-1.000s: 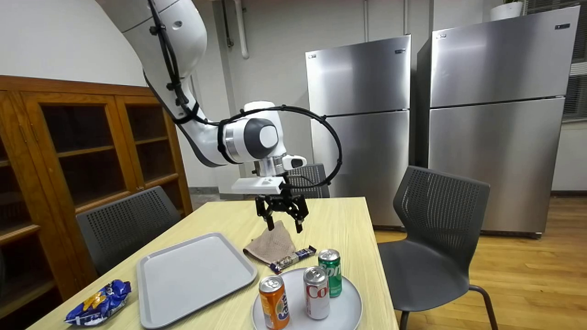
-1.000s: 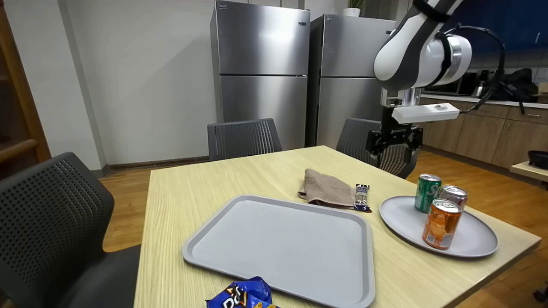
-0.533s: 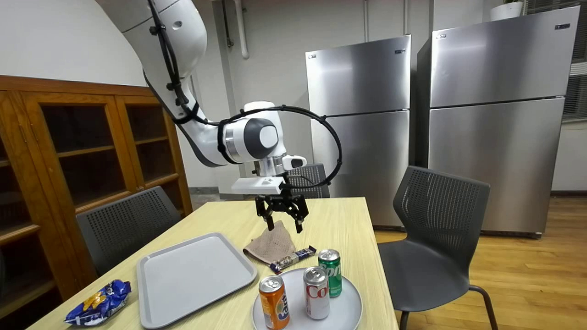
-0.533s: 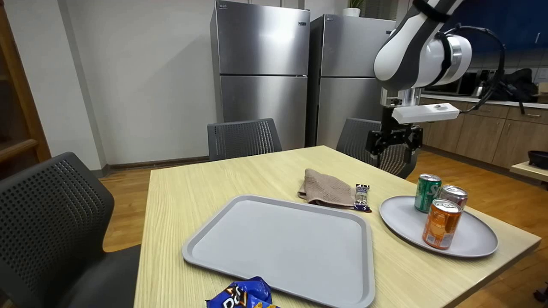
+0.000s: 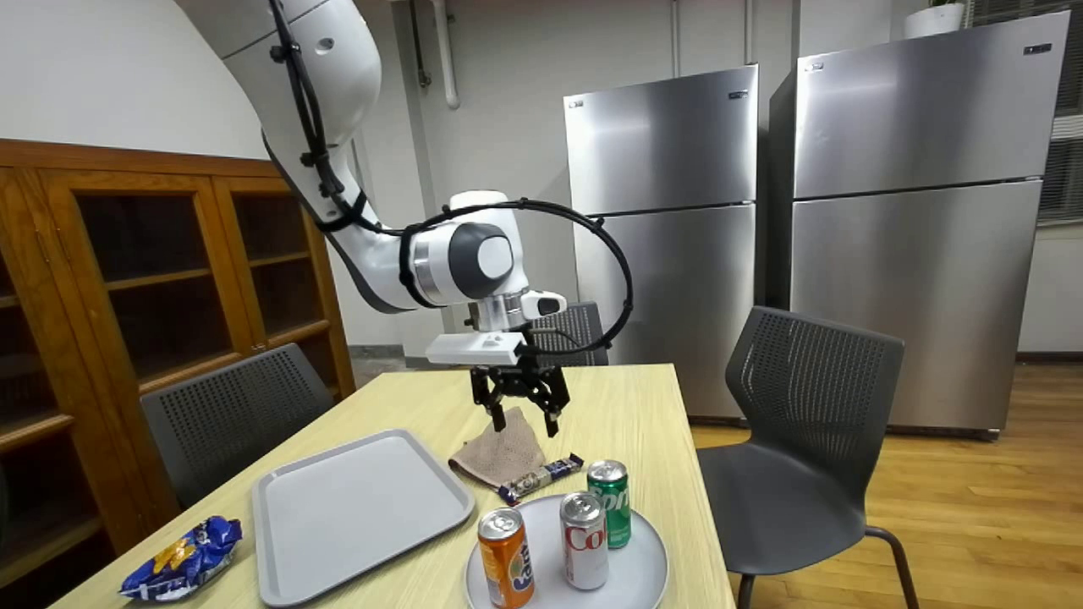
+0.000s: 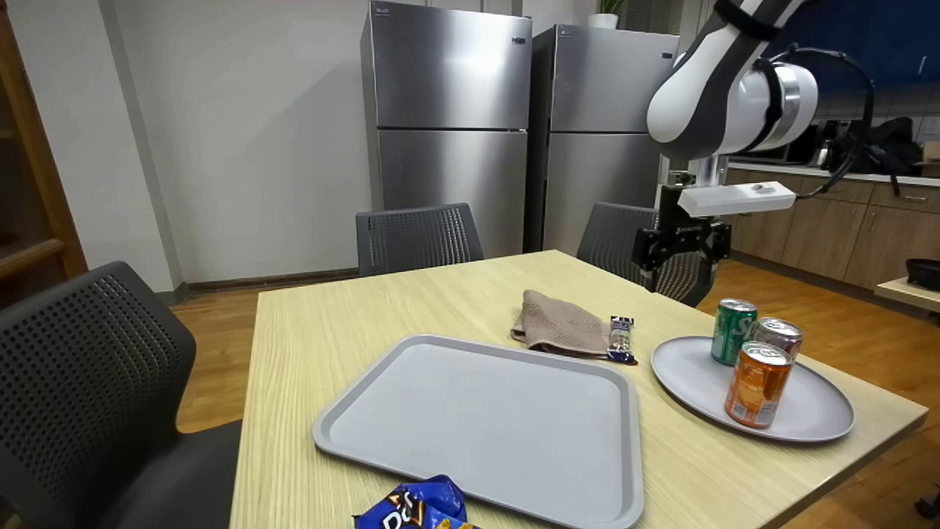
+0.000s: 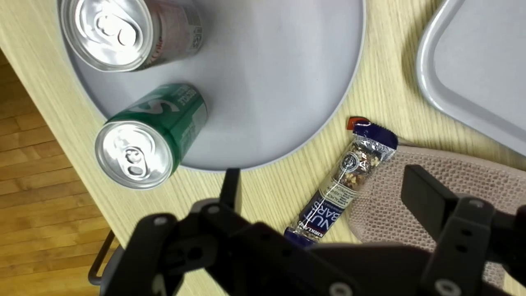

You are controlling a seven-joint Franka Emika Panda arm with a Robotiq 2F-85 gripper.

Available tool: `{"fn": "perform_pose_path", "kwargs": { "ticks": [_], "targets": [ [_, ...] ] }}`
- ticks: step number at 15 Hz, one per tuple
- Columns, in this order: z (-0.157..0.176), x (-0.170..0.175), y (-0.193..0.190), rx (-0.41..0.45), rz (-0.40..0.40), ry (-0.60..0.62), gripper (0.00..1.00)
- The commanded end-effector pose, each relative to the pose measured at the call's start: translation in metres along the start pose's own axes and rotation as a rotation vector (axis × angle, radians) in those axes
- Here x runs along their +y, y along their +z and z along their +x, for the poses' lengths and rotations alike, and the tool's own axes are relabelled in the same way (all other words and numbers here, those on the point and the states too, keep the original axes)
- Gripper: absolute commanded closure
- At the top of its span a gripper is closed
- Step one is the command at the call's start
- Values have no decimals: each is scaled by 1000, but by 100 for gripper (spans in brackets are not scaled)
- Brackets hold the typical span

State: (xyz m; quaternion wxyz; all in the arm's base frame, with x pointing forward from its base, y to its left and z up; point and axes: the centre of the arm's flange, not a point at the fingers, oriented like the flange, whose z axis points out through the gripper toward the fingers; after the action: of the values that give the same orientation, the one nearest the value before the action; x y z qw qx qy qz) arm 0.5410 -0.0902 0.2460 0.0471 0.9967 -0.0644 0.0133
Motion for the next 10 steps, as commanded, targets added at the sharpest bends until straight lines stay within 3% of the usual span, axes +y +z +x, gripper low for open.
{"fn": "perform_pose_path", "kwargs": {
  "ticks": [1, 10],
  "targets": [
    [-26, 13, -14, 35, 16, -41, 0],
    [-84, 28, -24, 46, 44, -106, 0]
  ]
}}
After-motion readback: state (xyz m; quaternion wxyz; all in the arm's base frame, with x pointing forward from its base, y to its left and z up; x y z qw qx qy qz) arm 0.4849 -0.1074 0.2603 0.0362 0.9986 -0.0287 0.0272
